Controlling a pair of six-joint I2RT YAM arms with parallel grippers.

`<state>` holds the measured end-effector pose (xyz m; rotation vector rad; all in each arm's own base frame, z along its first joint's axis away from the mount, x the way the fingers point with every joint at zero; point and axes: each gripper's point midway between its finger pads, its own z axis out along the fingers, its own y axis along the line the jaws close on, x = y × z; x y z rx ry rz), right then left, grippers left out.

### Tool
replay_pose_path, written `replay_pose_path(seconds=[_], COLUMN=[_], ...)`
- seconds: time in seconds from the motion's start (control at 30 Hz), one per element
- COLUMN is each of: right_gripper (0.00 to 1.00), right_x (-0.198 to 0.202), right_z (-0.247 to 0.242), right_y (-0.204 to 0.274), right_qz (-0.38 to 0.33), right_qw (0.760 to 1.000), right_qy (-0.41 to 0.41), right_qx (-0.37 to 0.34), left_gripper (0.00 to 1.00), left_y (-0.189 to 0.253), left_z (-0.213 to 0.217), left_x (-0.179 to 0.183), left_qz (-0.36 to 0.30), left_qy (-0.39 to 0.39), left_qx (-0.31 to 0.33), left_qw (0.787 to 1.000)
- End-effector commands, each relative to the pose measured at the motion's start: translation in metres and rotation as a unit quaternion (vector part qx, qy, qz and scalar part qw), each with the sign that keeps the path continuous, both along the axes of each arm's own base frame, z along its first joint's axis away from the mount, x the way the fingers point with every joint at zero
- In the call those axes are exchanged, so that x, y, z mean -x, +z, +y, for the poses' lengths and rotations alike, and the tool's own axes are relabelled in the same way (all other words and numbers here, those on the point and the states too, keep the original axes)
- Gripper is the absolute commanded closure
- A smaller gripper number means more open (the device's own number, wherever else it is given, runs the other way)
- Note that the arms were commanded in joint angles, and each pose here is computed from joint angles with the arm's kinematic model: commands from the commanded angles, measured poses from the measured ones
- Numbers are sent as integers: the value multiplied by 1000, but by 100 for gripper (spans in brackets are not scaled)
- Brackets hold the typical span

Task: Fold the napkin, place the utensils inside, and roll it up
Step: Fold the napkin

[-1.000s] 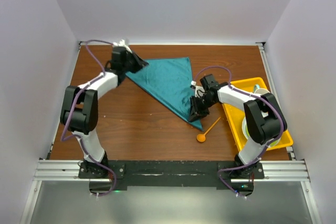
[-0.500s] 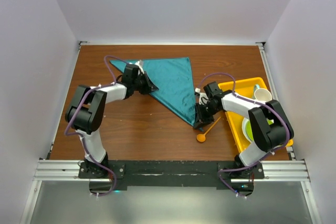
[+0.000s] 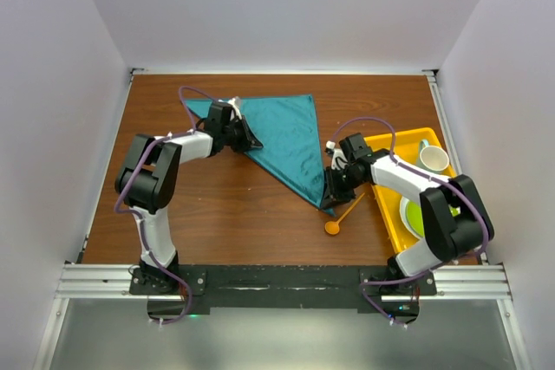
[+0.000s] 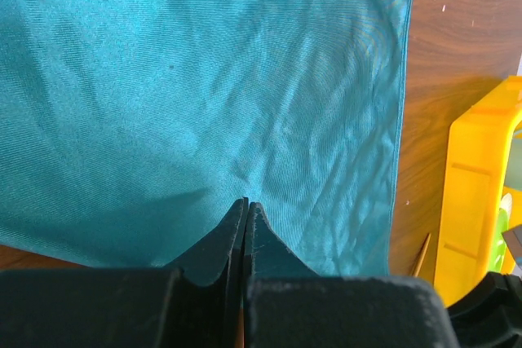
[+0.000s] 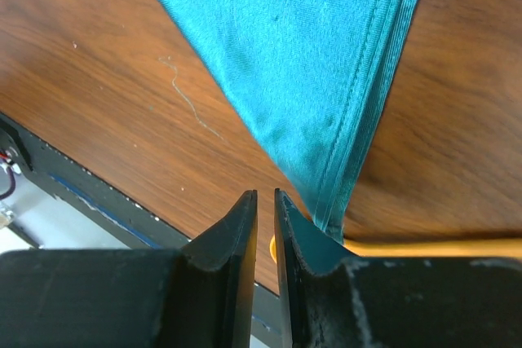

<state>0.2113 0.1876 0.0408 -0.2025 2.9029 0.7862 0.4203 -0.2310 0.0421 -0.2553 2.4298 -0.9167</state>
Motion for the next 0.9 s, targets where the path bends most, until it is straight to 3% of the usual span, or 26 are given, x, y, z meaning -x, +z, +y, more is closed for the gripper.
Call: replay_pose_path(seconds=[0.0,0.2,0.4,0.53,0.87], right_gripper=[82,85,78,78,81], right_x=[-8,-7,-37,-48,-14], right_z=[3,-5,10,9,-18], right_y=[-9,2,35,17,-10], right_qz=[3,-5,-43,-33,-6], right_qw=[1000,1000,999,999,998], right_qy=[-19,-22,-18,-20,-25], right_qx=[0,16,-7,12,60], left_gripper=[100,100,100,100,100], left_y=[24,6,5,1,-13], left_z=[-2,0,0,0,-1], left_x=[-5,3,1,2,6], left_qz=[-32,-18,-14,-8,4], left_qy=[-16,-20,-24,-24,-27], left_qx=[7,2,-1,-3,1], left_qw=[999,1000,1000,1000,1000])
